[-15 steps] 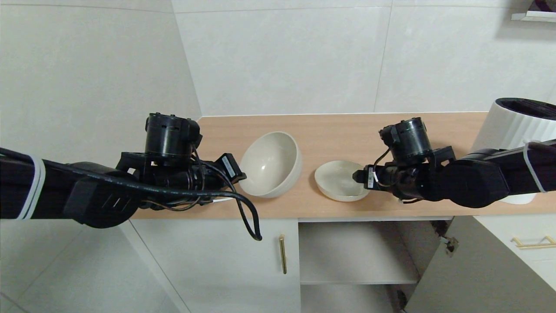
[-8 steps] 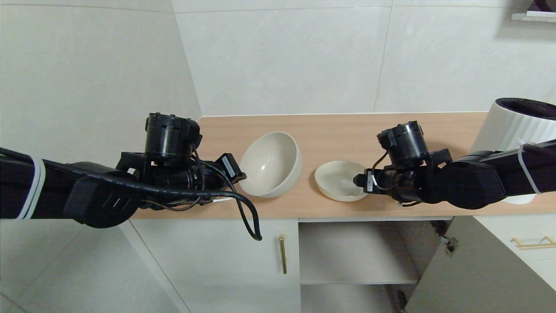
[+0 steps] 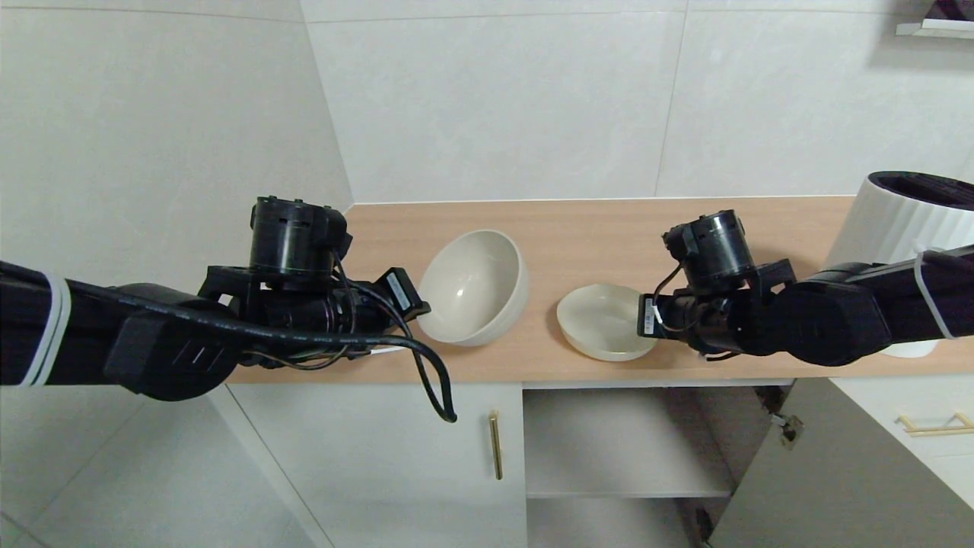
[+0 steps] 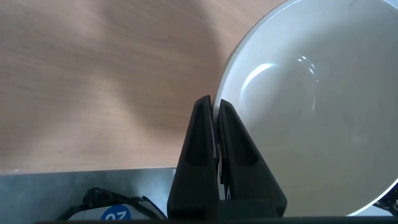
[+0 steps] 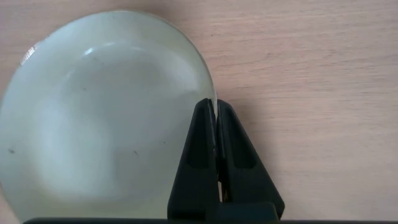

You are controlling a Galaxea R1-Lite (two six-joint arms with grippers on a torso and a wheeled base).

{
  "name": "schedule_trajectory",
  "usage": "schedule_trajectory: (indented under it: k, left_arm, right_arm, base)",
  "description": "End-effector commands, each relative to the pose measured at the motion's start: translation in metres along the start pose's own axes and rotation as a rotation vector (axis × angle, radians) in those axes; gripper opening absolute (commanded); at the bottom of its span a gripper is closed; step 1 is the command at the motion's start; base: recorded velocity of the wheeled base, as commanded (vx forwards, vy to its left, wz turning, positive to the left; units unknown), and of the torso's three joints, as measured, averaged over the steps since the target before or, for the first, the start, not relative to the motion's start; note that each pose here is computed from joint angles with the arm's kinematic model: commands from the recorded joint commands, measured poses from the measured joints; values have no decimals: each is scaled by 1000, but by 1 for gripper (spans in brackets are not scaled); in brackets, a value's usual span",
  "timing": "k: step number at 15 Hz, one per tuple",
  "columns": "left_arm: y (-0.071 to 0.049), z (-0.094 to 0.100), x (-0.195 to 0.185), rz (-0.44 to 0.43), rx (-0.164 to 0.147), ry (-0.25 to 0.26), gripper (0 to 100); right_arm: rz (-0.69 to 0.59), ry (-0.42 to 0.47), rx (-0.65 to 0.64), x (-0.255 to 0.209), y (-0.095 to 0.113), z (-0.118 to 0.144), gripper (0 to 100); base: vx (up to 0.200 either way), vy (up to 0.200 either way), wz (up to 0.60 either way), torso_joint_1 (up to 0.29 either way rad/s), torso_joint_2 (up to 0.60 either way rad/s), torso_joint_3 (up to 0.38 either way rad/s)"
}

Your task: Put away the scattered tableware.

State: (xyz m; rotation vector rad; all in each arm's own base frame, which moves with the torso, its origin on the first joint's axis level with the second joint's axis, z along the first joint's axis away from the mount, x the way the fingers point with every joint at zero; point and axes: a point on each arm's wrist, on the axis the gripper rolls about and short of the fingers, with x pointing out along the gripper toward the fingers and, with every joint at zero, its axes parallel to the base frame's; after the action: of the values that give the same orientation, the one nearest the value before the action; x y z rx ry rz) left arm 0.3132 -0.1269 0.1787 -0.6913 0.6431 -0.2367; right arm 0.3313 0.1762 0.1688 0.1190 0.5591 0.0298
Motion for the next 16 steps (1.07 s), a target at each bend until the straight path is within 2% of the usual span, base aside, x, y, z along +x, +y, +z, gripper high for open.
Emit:
schedule_trajectory:
  k: [1,2,4,5,8,9,11,13,14,16]
  left_arm:
    - [-3,2,-13,-20,9,-14,0]
    - [-4,2,-19,-25,19,-20,0]
    - [-3,-1,-29,-15,62,-10,0]
    - [-2,-4,-43,-17,92,-8,0]
    - [4,-13,-70,-5,139,3,0]
    - [8,-19,-78,8,170,20,0]
    - [16,-32,-94,35,266,77,0]
    - [21,-45,-105,51,333,128,0]
    - [23,-49,-105,58,350,152,0]
    - [22,-53,-103,54,360,173,0]
  right_arm:
    - [7,-14,5,-17,-5,4,0]
    - [7,-5,2,-27,-10,3,0]
    - [13,21,-6,-45,-17,2,0]
    - [74,58,-10,-66,-24,2,0]
    - [202,134,-23,-102,-33,-2,0]
    - [214,144,-29,-111,-34,-5,0]
    - [216,173,-39,-115,-39,-17,0]
    - [215,195,-50,-115,-40,-24,0]
    - [222,207,-62,-115,-37,-28,0]
    - [220,232,-80,-109,-32,-34,0]
  base:
    - [0,0,0,0,0,0]
    - [0,0,0,0,0,0]
    - [0,0,0,0,0,0]
    - [0,0,0,0,0,0]
    - [0,0,0,0,0,0]
    - [0,0,0,0,0,0]
    - [0,0,0,0,0,0]
    - [0,0,0,0,0,0]
    - [0,0,0,0,0,0]
    - [0,0,0,0,0,0]
